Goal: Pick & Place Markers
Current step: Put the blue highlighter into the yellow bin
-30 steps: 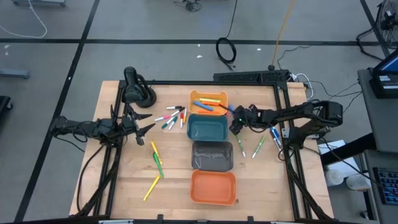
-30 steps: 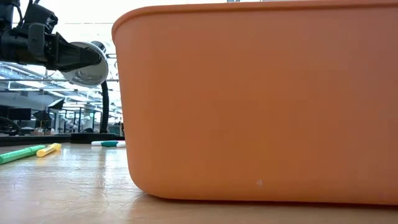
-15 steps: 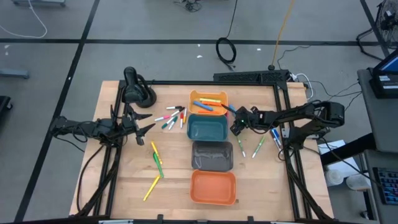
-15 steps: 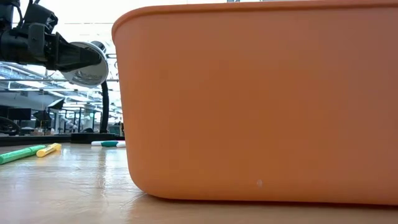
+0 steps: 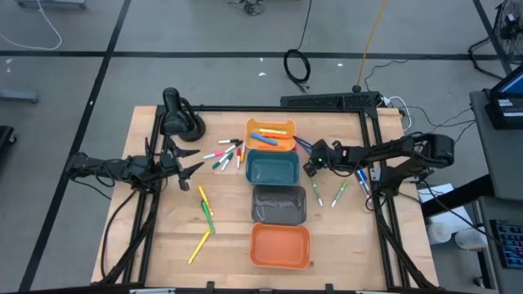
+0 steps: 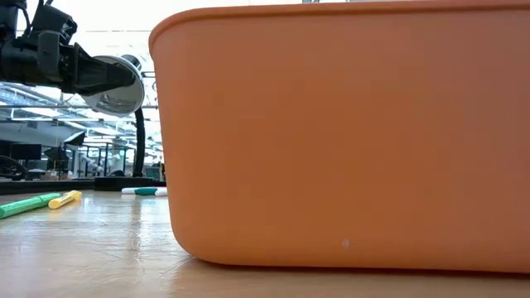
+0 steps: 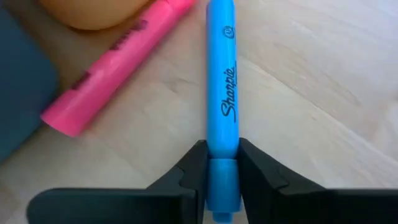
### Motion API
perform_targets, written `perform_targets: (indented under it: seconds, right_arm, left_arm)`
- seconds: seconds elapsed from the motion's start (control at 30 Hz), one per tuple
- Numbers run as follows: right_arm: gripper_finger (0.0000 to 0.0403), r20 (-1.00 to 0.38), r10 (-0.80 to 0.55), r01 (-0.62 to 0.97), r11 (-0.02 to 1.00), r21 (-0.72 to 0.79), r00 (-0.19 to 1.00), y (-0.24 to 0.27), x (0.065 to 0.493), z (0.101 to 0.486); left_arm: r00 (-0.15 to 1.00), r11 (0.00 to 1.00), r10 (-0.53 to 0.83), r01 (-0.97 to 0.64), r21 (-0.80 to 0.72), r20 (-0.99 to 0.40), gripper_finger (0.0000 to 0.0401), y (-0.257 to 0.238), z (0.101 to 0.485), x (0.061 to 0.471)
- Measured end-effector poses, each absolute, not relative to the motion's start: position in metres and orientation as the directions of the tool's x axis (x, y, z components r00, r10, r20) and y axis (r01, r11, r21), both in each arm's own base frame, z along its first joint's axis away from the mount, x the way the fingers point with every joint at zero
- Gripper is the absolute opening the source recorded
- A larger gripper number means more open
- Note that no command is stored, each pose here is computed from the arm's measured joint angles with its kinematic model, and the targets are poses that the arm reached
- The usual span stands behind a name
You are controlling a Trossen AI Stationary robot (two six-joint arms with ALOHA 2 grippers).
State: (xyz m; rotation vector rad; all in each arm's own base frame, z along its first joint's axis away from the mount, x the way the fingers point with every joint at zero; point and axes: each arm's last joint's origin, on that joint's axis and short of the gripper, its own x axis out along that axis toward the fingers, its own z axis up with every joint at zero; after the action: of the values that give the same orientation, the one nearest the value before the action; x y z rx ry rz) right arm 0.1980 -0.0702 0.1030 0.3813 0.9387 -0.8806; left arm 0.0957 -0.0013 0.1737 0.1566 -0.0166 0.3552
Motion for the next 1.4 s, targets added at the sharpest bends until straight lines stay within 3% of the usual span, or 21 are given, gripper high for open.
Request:
perform_targets:
  seconds: [0.2,0.47,0.57,0.8,1.1,1.23,1.4]
  right_arm:
    - [0.0049,-0.769,-0.548,0.812,0.58,-0.068,0.327,-0.07,0.192,0.122]
    - [0.005,-0.591,-0.626,0.784,0.62,0.018,0.509,-0.072,0.195,0.163]
    - [0.005,-0.516,-0.622,0.732,0.681,0.016,0.589,-0.071,0.198,0.175]
    - [0.005,-0.372,-0.474,0.505,0.863,-0.016,0.798,-0.068,0.208,0.195]
    - [0.0051,-0.322,-0.444,0.451,0.891,-0.056,0.836,-0.07,0.211,0.199]
    - [0.005,-0.285,-0.404,0.431,0.902,0.034,0.869,-0.079,0.216,0.216]
    - [0.0049,-0.314,-0.362,0.381,0.924,-0.001,0.877,-0.087,0.239,0.237]
  left_arm:
    - [0.938,0.926,0.345,-0.348,0.15,0.044,0.0214,-0.001,0.174,0.096]
    - [0.938,0.926,0.345,-0.348,0.15,0.044,0.0214,-0.001,0.174,0.096]
    - [0.938,0.926,0.345,-0.347,0.15,0.044,0.0214,-0.001,0.174,0.096]
    - [0.938,0.926,0.345,-0.348,0.15,0.044,0.0214,-0.001,0.174,0.096]
    - [0.938,0.926,0.345,-0.348,0.15,0.043,0.0214,-0.001,0.174,0.096]
    - [0.937,0.926,0.345,-0.348,0.15,0.044,0.0214,-0.001,0.174,0.096]
    - [0.938,0.926,0.345,-0.348,0.15,0.043,0.0214,-0.001,0.174,0.096]
